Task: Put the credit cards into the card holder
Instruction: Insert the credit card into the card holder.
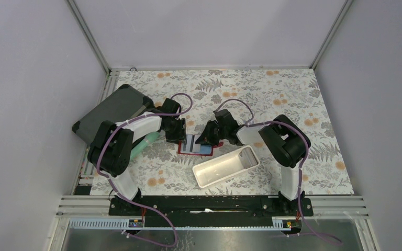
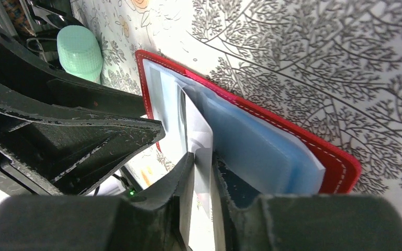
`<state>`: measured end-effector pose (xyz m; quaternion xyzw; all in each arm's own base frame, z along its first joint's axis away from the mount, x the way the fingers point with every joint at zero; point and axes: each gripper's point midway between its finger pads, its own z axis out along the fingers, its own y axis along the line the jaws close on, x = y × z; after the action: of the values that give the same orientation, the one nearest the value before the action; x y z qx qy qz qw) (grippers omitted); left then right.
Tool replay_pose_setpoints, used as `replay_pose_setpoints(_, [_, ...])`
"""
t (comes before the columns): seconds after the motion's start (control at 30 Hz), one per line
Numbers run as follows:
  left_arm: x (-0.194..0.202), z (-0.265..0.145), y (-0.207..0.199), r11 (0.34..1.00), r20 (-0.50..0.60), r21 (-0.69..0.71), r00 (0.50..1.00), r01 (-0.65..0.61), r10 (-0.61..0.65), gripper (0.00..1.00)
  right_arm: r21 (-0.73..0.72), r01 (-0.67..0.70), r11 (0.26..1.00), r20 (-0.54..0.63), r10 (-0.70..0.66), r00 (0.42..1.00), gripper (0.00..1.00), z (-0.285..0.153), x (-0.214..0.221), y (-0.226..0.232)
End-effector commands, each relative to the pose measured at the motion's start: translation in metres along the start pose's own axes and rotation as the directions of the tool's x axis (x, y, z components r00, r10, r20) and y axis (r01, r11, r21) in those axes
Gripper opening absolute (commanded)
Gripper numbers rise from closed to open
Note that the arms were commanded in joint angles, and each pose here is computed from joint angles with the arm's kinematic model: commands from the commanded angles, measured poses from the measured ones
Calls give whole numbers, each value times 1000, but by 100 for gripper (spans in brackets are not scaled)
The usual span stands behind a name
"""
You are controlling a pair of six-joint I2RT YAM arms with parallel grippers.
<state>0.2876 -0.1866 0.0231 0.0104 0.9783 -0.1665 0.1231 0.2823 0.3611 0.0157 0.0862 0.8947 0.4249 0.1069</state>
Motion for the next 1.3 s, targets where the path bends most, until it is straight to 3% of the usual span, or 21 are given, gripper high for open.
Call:
replay_pose_setpoints(0.0, [-20, -20, -23, 997, 78, 73, 997, -21, 15, 41, 142, 47, 989, -70, -38, 997, 29, 4, 17, -30])
replay_pose_setpoints(0.3, [-29, -39, -26, 996, 130, 84, 992, -20, 9, 44, 223, 171, 960, -45, -165, 985, 45, -10, -4, -19])
replay_pose_setpoints(0.53, [-32, -49, -28, 993, 146, 115, 989, 0, -17, 46, 332, 241, 912, -69, -232, 970, 49, -23, -12, -29])
replay_pose_setpoints(0.73, [-25, -50, -41, 968, 123, 228, 984, 101, -131, 48, 401, 309, 862, -103, -293, 950, 54, -32, -18, -34])
replay_pose_setpoints(1.27, [-27, -45, -34, 923, 261, 311, 913, 228, -313, 49, 522, 441, 731, -158, -425, 891, 68, -49, -34, -39])
